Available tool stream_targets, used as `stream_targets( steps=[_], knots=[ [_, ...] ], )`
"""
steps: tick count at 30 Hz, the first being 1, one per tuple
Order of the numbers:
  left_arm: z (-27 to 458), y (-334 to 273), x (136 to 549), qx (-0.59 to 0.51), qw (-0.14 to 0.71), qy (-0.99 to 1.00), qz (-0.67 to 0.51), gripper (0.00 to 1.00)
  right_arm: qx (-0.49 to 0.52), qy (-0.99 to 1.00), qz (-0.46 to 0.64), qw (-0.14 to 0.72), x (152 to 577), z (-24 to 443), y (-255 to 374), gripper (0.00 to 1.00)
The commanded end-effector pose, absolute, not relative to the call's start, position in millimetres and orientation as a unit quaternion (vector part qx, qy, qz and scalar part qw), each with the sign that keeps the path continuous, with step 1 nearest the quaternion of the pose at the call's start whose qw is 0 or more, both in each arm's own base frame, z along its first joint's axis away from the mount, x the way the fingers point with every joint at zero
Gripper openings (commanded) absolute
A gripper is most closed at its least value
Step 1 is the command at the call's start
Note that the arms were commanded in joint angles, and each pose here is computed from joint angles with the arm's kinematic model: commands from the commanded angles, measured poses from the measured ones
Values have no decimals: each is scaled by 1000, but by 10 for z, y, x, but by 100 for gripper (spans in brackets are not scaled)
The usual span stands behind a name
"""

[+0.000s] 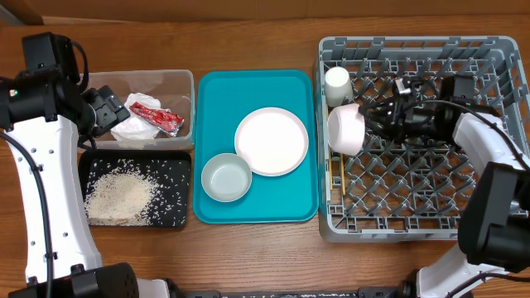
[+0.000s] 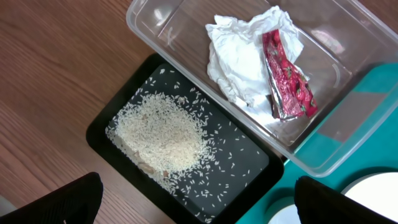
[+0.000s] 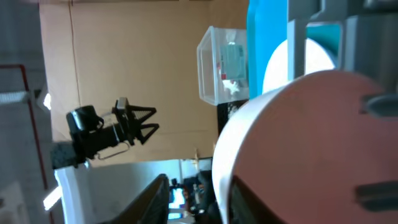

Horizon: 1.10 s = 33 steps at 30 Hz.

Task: Sort waste into correct bins and load items into the dishwasher
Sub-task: 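Lower the pink bowl on its side into the rack's left rows, then open right gripper and pull it away from the pink bowl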

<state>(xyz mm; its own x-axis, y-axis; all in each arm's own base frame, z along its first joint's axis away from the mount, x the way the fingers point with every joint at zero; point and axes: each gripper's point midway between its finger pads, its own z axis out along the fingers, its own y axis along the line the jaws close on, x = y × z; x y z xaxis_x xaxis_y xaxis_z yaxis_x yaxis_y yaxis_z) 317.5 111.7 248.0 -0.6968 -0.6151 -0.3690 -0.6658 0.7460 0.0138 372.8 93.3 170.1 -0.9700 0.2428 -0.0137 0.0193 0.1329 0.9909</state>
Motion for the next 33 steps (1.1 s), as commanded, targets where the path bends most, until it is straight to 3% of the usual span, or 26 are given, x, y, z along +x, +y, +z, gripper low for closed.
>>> stream_targets(
  steps=[1,10,17,23,28,33],
  knots=[
    [2514,1144,3190,-352,179,916,76,100,106,743,653,99,3750,1703,761,36],
    [2514,1144,3190,-352,179,916,76,100,155,751,622,157,3857,1813,193,45],
    [2514,1144,3190,-352,179,916,76,100,207,827,495,171,3788,1599,-84,48],
    [2514,1144,3190,-352,179,916,76,100,202,883,357,230,3631,1918,-238,48],
    [2514,1144,3190,-352,179,916,76,100,149,900,289,291,3417,2428,-10,47],
    [2514,1144,3190,-352,179,916,76,100,36,903,274,330,3092,2818,654,47]
  ],
)
